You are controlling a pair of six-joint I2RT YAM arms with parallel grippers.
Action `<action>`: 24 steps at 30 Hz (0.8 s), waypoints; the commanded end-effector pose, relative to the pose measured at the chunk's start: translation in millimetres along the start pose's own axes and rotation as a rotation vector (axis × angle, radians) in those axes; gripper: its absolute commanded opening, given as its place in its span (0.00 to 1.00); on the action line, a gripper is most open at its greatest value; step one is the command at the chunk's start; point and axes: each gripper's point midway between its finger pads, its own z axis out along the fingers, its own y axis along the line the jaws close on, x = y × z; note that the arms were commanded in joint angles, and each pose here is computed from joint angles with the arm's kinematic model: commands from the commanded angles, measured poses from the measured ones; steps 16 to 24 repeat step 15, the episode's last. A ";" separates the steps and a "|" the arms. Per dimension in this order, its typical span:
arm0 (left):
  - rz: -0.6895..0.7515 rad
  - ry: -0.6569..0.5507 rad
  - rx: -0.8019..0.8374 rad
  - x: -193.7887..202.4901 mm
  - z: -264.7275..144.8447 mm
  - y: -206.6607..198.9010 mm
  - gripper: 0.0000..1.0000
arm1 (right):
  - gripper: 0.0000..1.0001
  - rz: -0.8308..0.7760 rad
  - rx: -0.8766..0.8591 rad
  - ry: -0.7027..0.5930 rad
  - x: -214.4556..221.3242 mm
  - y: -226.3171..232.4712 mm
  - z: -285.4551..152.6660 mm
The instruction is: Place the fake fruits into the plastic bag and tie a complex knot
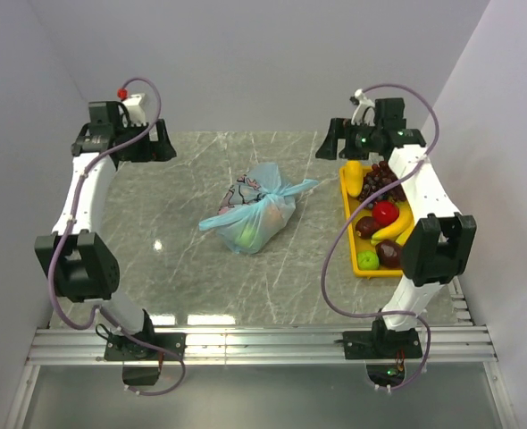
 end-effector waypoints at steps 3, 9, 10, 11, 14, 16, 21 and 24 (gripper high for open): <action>-0.025 0.048 -0.119 19.6 22.6 1.9 0.99 | 0.99 -0.046 -0.015 -0.060 -2.9 17.9 17.3; -0.009 0.090 -0.107 41.8 41.2 -20.4 0.99 | 0.99 -0.114 -0.017 -0.029 26.5 35.9 22.3; -0.017 0.088 -0.098 42.1 40.8 -22.5 1.00 | 0.99 -0.124 -0.023 -0.033 27.5 40.2 19.4; -0.023 0.091 -0.087 44.1 41.8 -24.2 0.99 | 1.00 -0.121 -0.025 -0.021 33.7 41.1 20.1; -0.024 0.080 -0.080 39.9 39.3 -26.6 0.99 | 1.00 -0.128 -0.033 -0.021 36.3 45.8 15.8; -0.013 0.059 -0.066 33.3 34.8 -30.5 0.99 | 1.00 -0.140 -0.035 -0.018 36.7 47.0 14.3; -0.013 0.059 -0.066 33.3 34.8 -30.5 0.99 | 1.00 -0.140 -0.035 -0.018 36.7 47.0 14.3; -0.013 0.059 -0.066 33.3 34.8 -30.5 0.99 | 1.00 -0.140 -0.035 -0.018 36.7 47.0 14.3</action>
